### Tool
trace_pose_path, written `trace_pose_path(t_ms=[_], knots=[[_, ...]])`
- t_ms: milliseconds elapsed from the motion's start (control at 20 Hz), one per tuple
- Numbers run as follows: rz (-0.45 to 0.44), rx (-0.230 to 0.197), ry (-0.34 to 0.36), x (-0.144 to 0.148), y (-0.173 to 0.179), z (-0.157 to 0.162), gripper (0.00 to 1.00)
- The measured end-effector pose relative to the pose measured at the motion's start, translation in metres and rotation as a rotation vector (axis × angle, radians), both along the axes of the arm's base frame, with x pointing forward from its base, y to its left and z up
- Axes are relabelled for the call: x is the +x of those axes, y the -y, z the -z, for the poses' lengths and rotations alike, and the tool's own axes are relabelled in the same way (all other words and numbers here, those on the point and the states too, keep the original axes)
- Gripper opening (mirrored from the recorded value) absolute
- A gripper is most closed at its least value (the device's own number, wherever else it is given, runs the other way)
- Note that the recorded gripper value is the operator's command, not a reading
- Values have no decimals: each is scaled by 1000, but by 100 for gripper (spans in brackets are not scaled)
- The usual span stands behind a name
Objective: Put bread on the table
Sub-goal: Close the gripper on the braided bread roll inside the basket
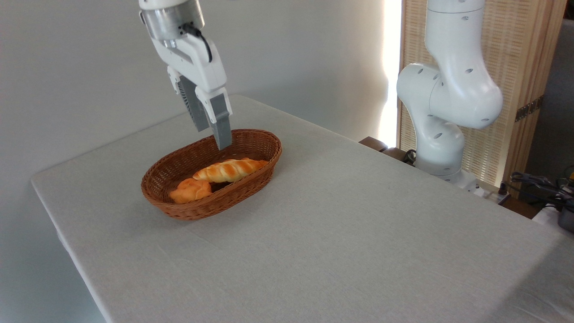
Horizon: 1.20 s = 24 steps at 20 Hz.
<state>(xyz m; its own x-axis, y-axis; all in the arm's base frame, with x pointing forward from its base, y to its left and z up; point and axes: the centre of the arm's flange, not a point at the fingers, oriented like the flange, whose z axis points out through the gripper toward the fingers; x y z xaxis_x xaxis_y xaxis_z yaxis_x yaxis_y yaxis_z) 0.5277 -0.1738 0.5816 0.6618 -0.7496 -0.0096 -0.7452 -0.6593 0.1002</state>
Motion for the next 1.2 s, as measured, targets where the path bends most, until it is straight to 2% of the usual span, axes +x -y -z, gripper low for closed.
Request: trace_pose_path(t_ms=[150,300,450,750,950,1200], knots=[[-10,11,-22,-12,43,36,100],[18,30,-66,-27,66,74,100],[48,25,-55,-35,84,98,100],[90,19,-31,-41,105,122,100],[133,76,-9,-41,109,131,100],[143,88,-8,-41,110,134,100]])
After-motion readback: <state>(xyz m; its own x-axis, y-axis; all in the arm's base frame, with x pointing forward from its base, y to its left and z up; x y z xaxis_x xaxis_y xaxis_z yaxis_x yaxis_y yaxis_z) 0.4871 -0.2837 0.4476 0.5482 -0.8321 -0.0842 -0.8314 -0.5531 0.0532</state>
